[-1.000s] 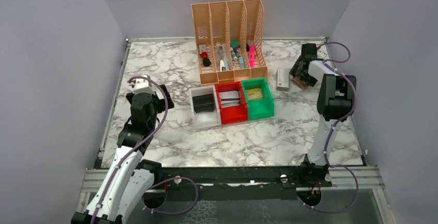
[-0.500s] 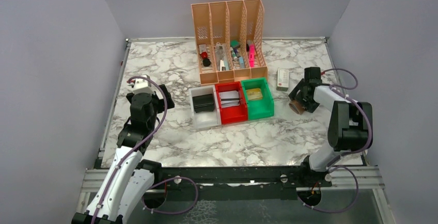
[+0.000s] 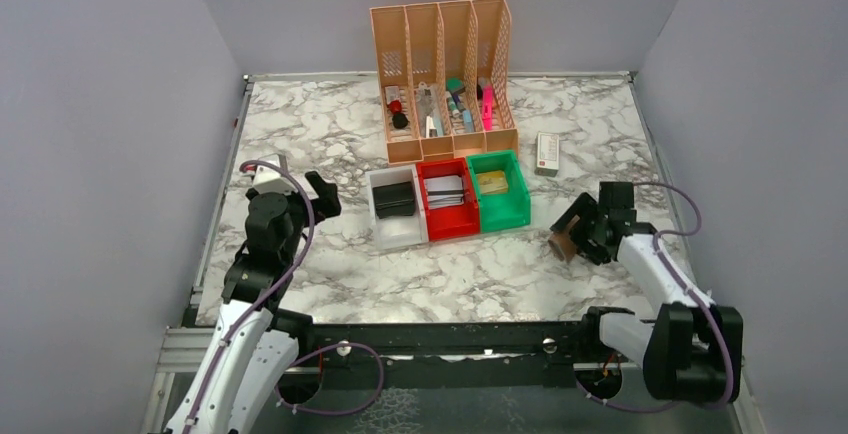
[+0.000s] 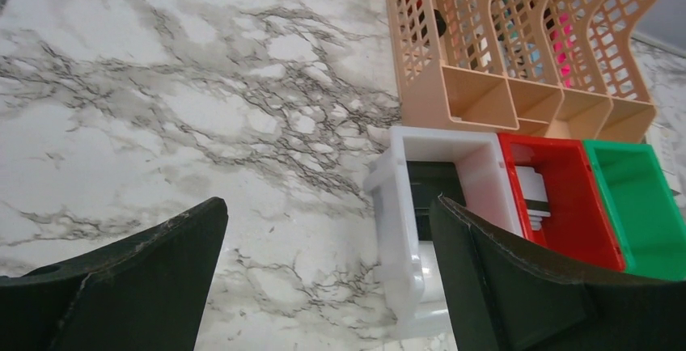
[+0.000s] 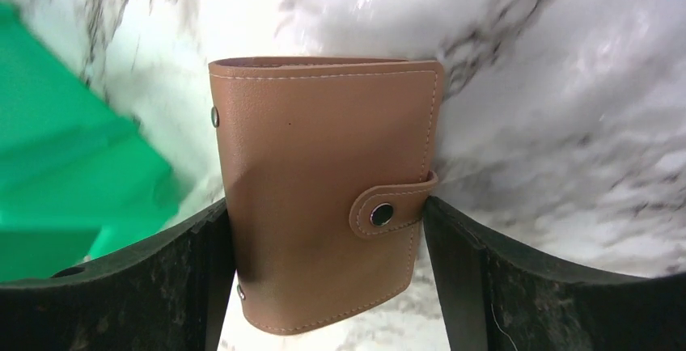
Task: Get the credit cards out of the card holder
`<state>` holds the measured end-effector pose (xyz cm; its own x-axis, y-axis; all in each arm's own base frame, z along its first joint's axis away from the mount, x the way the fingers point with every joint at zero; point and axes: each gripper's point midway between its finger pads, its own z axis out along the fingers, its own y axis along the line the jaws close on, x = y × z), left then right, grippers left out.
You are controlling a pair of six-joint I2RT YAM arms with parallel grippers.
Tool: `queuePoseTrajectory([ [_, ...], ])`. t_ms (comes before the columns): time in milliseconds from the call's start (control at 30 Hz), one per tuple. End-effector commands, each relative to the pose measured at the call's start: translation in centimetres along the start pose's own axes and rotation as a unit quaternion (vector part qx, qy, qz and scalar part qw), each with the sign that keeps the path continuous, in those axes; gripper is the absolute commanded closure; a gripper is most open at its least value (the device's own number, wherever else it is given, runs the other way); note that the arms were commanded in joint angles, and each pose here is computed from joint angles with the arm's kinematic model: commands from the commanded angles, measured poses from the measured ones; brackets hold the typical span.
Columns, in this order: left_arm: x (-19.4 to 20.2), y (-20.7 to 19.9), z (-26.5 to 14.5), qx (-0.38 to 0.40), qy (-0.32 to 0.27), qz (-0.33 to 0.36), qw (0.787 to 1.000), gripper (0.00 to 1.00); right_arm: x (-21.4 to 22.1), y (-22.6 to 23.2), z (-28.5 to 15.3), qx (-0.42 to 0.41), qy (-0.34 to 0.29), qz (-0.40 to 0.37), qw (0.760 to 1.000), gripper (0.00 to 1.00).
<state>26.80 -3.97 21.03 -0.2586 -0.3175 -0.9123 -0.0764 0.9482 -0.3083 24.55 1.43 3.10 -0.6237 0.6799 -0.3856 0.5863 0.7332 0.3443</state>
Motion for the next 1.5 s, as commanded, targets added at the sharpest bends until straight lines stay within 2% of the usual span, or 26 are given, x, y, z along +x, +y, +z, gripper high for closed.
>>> queuePoseTrajectory([
  [0,1.8,-1.7,-1.0,0.053,0.027,-0.053,0.997,0.01,2.9,1.3,-2.6,-0.075,0.040,-0.016,0.996,0.14],
  [100,2.8,-2.0,-1.6,0.063,0.040,-0.076,0.994,0.01,4.0,2.1,-3.8,-0.122,0.037,-0.022,0.992,0.16],
  [233,2.4,-2.1,-2.1,0.065,0.029,-0.079,0.994,0.01,4.8,2.9,-4.6,-0.157,0.046,-0.040,0.986,0.17],
  [300,2.3,-2.0,-2.2,0.063,0.024,-0.081,0.994,0.01,3.4,3.0,-4.9,-0.143,0.022,-0.035,0.989,0.16],
  [400,2.6,-1.9,-2.0,0.059,0.028,-0.086,0.994,0.01,0.6,3.4,-5.1,-0.118,-0.023,-0.038,0.992,0.10],
  [567,3.1,-2.3,-1.8,0.064,0.044,-0.082,0.994,0.01,-5.2,1.4,-3.4,0.004,-0.101,-0.066,0.993,0.06],
  [667,3.3,-2.5,-1.7,0.067,0.053,-0.080,0.993,0.01,-5.0,0.5,-1.2,0.053,-0.059,-0.068,0.994,0.06],
  [767,3.6,-2.6,-1.6,0.067,0.060,-0.077,0.993,0.01,-2.9,0.8,1.1,0.041,0.000,-0.072,0.997,0.07],
  [867,3.8,-2.6,-1.5,0.066,0.066,-0.075,0.993,0.01,-1.1,0.4,2.1,0.034,0.033,-0.072,0.996,0.08],
  [1067,4.2,-2.6,-1.2,0.062,0.076,-0.080,0.992,0.01,2.3,1.2,1.3,0.015,0.086,-0.082,0.993,0.11],
  [1233,4.3,-2.7,-1.2,0.064,0.080,-0.080,0.991,0.01,5.8,2.7,-0.2,-0.016,0.087,-0.093,0.992,0.12],
  [1300,4.3,-2.8,-1.2,0.066,0.081,-0.080,0.991,0.01,7.4,3.0,-0.6,-0.028,0.097,-0.100,0.990,0.16],
  [1467,4.4,-3.0,-1.2,0.072,0.085,-0.079,0.991,0.01,10.7,2.2,-1.5,-0.025,0.123,-0.115,0.985,0.19],
])
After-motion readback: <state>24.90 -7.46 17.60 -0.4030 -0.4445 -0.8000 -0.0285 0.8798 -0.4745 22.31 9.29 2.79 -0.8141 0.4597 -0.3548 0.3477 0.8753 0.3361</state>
